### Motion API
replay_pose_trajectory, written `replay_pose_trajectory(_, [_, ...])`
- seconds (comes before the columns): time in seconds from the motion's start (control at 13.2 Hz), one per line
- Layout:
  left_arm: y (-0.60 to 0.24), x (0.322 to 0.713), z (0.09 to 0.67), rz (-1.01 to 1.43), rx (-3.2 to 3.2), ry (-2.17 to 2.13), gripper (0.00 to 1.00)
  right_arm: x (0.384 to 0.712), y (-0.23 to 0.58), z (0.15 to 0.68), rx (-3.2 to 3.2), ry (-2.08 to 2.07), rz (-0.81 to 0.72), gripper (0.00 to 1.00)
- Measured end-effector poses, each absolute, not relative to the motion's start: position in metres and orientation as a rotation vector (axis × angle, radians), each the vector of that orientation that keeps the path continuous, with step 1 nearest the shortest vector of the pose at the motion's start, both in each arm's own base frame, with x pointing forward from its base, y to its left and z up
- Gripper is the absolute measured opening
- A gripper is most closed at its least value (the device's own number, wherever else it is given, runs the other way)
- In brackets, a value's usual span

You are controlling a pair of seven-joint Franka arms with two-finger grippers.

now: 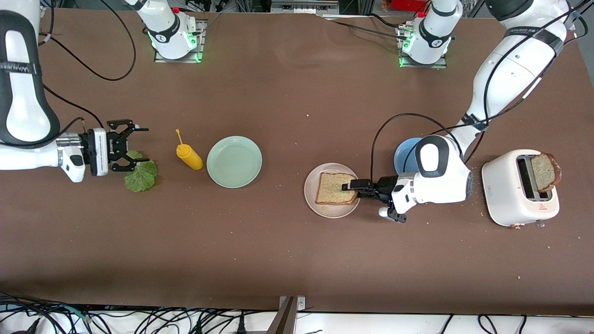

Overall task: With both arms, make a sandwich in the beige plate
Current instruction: 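Lower the bread onto the beige plate while the right gripper reaches the mustard, then grasp the mustard bottle with the right gripper while the left gripper withdraws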

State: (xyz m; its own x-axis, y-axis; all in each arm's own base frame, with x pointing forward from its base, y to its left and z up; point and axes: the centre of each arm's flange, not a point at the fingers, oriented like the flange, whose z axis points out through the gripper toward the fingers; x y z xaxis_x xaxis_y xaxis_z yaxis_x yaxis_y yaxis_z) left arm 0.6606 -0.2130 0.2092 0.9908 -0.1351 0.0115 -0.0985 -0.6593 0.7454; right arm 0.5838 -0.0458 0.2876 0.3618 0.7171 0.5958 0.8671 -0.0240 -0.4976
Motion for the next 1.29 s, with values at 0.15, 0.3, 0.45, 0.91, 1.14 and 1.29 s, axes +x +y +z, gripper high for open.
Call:
replay_pose_trajectory(0.15, [-0.210, 0.664, 0.225, -0.030, 2.354, -0.201, 1.00, 0.579, -0.058, 0.252, -1.699, -1.392, -0.285, 1.00])
replay_pose_trajectory(0.3, [-0.208, 0.666, 0.239, -0.011, 2.427, -0.237, 1.00, 0.571, -0.063, 0.222, -1.658, -1.327, -0.327, 1.00])
replay_pose_trajectory(0.45, [-0.207, 0.667, 0.253, -0.002, 2.502, -0.286, 1.00, 0.559, -0.064, 0.200, -1.635, -1.279, -0.347, 1.00])
replay_pose_trajectory(0.91, [-0.185, 0.654, 0.358, -0.053, 2.844, -0.430, 1.00, 0.537, -0.053, 0.171, -1.505, -1.334, -0.548, 1.00])
replay_pose_trajectory(1.14, [-0.148, 0.645, 0.436, 0.026, 2.978, -0.405, 1.00, 0.535, -0.048, 0.148, -1.478, -1.340, -0.627, 1.00])
replay_pose_trajectory(1.29, [-0.115, 0.637, 0.483, 0.058, 3.040, -0.341, 1.00, 0.538, -0.039, 0.141, -1.473, -1.371, -0.660, 1.00])
